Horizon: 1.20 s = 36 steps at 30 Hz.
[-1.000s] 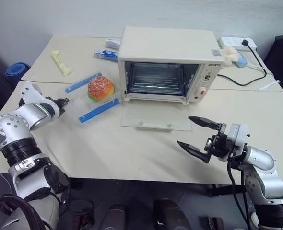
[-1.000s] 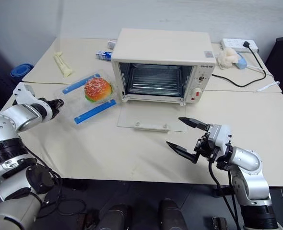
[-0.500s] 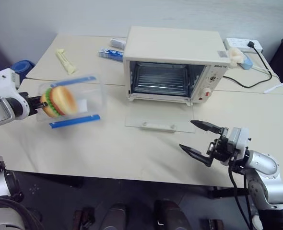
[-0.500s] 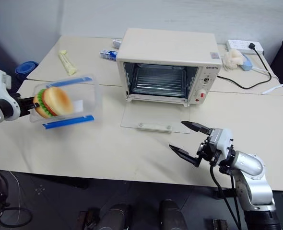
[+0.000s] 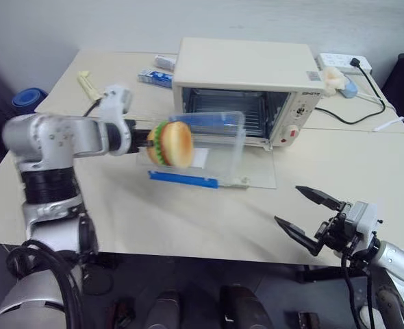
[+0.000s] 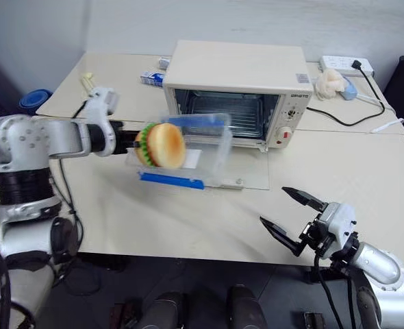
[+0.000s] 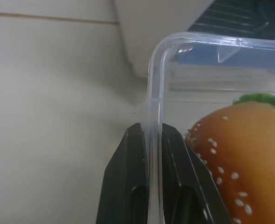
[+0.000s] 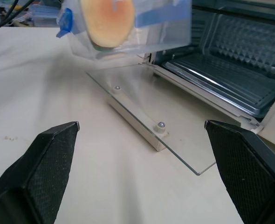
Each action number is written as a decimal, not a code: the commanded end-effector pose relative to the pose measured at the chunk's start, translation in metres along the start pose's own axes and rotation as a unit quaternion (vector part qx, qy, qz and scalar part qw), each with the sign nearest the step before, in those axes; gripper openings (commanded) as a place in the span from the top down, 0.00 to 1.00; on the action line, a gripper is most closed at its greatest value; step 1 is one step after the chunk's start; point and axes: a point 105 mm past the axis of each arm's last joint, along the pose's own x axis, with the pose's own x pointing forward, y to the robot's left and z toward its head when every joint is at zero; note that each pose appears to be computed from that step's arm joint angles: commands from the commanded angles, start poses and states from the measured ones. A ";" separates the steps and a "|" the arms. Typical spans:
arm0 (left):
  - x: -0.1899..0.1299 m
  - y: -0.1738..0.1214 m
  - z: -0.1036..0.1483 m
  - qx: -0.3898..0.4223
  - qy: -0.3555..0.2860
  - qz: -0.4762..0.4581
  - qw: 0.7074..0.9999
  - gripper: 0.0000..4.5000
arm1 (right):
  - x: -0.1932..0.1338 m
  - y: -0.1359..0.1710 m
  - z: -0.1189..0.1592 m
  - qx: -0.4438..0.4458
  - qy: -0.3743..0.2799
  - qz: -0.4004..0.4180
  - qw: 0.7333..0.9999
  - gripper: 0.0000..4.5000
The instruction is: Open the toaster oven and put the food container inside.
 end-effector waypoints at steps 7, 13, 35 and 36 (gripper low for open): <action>0.028 -0.017 0.023 0.028 -0.037 0.019 0.999 0.99 | 0.001 0.008 0.015 -0.016 -0.023 -0.038 0.999 0.00; 0.037 -0.033 0.021 0.033 -0.019 0.005 0.999 0.79 | 0.000 0.009 0.014 -0.014 -0.024 -0.051 0.998 0.00; -0.039 -0.003 -0.067 0.296 -0.028 -0.282 0.912 0.98 | 0.051 0.019 -0.001 0.059 0.120 0.068 0.989 0.57; -0.032 -0.009 -0.070 0.289 -0.033 -0.288 0.912 1.00 | 0.054 0.015 -0.004 0.050 0.126 0.069 0.988 0.65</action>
